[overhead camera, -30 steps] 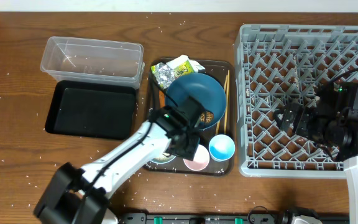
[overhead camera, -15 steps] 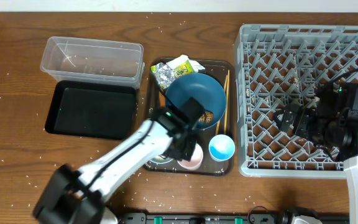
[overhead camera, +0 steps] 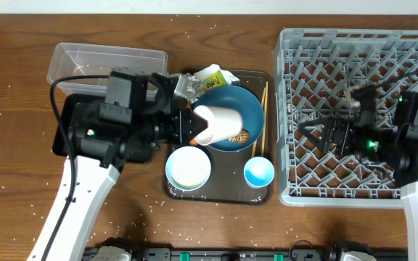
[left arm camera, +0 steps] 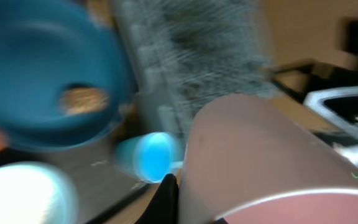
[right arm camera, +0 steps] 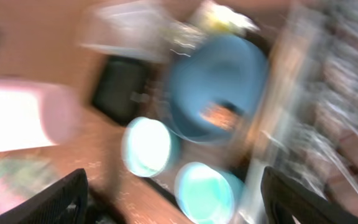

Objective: Sort waste into correct bins and load items into the dishwasher rack
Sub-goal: 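Hand the pink cup from the left gripper to the right gripper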

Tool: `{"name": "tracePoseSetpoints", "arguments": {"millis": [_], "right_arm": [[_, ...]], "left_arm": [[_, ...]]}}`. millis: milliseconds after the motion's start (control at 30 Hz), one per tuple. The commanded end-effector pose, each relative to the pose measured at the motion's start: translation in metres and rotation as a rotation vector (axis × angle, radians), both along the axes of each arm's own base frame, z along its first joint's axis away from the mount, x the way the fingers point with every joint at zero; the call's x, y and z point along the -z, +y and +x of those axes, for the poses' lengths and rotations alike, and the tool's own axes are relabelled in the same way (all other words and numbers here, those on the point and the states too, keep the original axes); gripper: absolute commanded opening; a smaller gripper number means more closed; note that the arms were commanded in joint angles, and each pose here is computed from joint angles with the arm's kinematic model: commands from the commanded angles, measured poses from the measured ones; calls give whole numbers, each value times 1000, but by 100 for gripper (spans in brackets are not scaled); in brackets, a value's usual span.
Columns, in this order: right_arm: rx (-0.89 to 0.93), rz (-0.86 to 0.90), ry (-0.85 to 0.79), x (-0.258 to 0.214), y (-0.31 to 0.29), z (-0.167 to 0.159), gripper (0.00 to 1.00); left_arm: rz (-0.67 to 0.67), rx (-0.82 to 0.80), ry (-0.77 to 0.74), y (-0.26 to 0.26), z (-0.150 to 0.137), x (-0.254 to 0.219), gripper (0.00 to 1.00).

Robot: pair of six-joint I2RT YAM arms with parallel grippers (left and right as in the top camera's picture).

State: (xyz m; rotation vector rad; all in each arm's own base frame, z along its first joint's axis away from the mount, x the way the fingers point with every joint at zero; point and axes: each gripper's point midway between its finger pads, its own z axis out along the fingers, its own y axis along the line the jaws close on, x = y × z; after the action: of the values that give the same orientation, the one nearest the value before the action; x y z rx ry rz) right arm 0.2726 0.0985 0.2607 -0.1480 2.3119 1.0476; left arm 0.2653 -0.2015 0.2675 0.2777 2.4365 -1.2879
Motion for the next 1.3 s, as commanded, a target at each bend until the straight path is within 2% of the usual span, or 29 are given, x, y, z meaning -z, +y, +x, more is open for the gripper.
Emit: {"name": "tracePoseSetpoints", "arguments": {"millis": [0, 133, 200, 267, 433, 533, 600, 667, 833, 867, 900, 933, 967, 1100, 1267], "right_arm": [[-378, 298, -232, -69, 53, -36, 80], [-574, 349, -348, -89, 85, -56, 85], [-636, 350, -386, -93, 97, -63, 84], [-689, 349, -428, -97, 107, -70, 79], [-651, 276, -423, -92, 126, -61, 78], [-693, 284, -461, -98, 139, -68, 77], [-728, 299, -480, -104, 147, -75, 73], [-749, 298, -488, -104, 154, -81, 61], [-715, 265, -462, -97, 156, -77, 41], [-692, 249, -459, -95, 154, -73, 40], [-664, 230, -454, -92, 152, -69, 40], [-633, 209, -453, -91, 148, -65, 39], [-594, 184, -453, -90, 143, -60, 38], [-371, 68, -398, -79, 109, -38, 32], [-56, -84, -271, -56, 39, -21, 32]], "left_arm": [[-305, 274, 18, -25, -37, -49, 6], [-394, 367, -3, -30, -48, -67, 6], [-408, 380, -6, -31, -50, -69, 6], [-408, 380, -6, -31, -50, -69, 6], [-422, 393, -4, -31, -52, -72, 6], [-422, 393, -6, -31, -52, -72, 6], [-422, 395, -19, -31, -51, -73, 6], [-423, 398, -32, -31, -50, -74, 6], [-413, 390, -44, -31, -48, -73, 8], [-403, 379, -47, -31, -46, -71, 37], [-392, 368, -50, -31, -44, -69, 60], [-381, 358, -53, -31, -42, -68, 87], [-367, 344, -57, -31, -39, -66, 98], [-324, 301, -68, -30, -31, -59, 98], [-309, 286, -73, -29, -28, -56, 98]]}}
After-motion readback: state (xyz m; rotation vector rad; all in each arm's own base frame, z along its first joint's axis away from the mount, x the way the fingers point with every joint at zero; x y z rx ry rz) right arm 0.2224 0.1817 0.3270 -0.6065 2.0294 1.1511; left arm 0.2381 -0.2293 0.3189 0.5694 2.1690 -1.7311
